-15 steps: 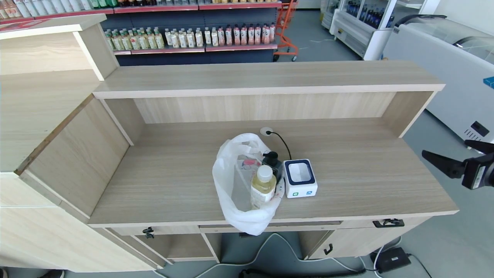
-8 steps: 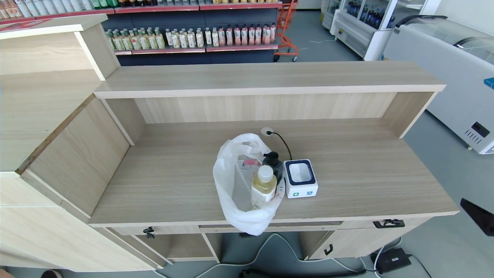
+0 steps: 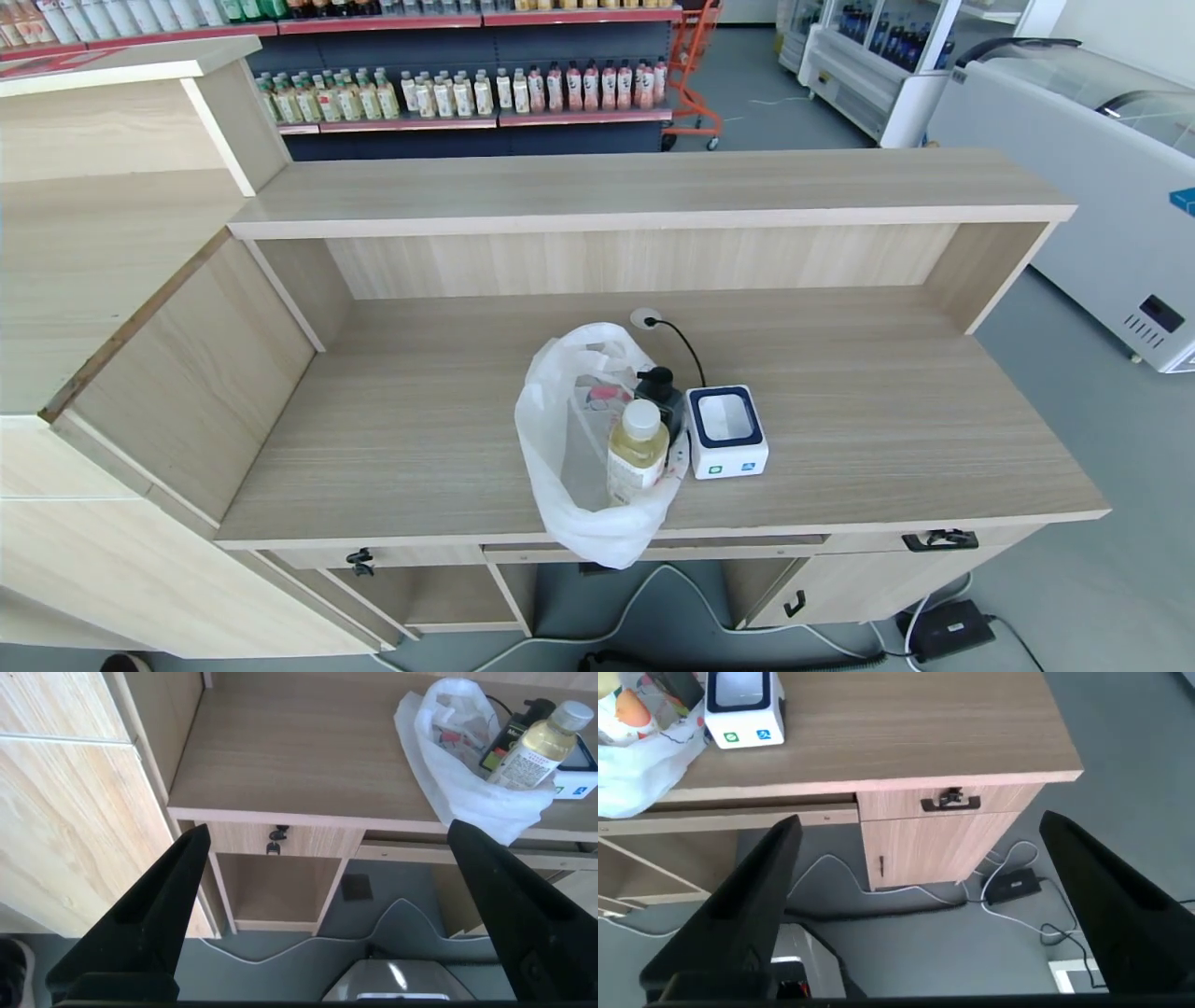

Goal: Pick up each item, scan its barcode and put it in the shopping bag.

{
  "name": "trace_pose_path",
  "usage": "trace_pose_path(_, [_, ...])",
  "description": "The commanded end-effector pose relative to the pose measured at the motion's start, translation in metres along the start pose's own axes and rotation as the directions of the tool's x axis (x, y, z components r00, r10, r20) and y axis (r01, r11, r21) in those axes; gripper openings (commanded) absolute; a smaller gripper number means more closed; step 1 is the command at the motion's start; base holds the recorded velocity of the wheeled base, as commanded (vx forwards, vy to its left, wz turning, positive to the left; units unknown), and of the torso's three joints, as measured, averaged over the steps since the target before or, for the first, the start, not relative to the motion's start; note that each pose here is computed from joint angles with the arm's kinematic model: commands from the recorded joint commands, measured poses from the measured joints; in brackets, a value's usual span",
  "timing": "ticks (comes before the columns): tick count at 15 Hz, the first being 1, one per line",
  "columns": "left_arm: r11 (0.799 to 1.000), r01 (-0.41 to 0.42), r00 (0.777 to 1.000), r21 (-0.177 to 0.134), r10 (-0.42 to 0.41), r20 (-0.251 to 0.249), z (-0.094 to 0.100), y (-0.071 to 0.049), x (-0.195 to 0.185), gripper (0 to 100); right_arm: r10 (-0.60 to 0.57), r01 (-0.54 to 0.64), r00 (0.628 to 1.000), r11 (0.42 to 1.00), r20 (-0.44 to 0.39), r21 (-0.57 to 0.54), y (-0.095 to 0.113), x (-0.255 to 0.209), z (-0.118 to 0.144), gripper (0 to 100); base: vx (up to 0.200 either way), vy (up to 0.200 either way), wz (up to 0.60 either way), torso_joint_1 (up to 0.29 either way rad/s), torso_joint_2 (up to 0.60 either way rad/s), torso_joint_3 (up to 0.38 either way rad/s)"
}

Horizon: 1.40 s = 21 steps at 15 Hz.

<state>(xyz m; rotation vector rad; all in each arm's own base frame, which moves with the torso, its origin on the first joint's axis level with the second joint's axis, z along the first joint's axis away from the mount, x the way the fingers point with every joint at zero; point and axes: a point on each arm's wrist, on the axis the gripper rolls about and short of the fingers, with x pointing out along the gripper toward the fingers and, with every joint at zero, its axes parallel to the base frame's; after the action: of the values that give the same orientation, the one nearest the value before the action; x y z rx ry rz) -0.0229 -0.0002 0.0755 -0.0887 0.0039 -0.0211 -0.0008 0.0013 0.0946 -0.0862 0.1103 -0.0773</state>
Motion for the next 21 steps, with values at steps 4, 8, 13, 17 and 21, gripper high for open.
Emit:
trace_pose_path(4, [1.000, 0.000, 1.000, 0.000, 0.000, 0.000, -0.0001, 0.0000, 0.0000, 100, 0.059, -0.059, 0.993, 0.998, 0.106, 0.001, -0.0005, -0.0148, -0.0126, 100, 0.000, 0.000, 0.00, 0.000, 0.00, 0.000])
trace_pose_path(8, [1.000, 0.000, 1.000, 0.000, 0.000, 0.000, -0.0001, 0.0000, 0.0000, 100, 0.099, -0.099, 0.979, 0.995, 0.176, -0.007, -0.0010, -0.0206, -0.0152, 100, 0.000, 0.000, 0.00, 0.000, 0.00, 0.000])
trace_pose_path(13, [1.000, 0.000, 1.000, 0.000, 0.000, 0.001, 0.0001, 0.0000, 0.0000, 100, 0.095, -0.099, 0.982, 0.995, 0.164, 0.017, -0.0009, -0.0203, -0.0165, 100, 0.000, 0.000, 0.00, 0.000, 0.00, 0.000])
trace_pose_path(17, [1.000, 0.000, 1.000, 0.000, 0.000, 0.001, 0.0001, 0.0000, 0.0000, 100, 0.079, -0.086, 0.990, 0.995, 0.120, 0.049, -0.0009, -0.0197, -0.0208, 100, 0.000, 0.000, 0.00, 0.000, 0.00, 0.000])
trace_pose_path(21, [1.000, 0.000, 1.000, 0.000, 0.000, 0.001, 0.0001, 0.0000, 0.0000, 100, 0.079, -0.086, 0.990, 0.995, 0.118, 0.049, -0.0009, -0.0197, -0.0210, 100, 0.000, 0.000, 0.00, 0.000, 0.00, 0.000])
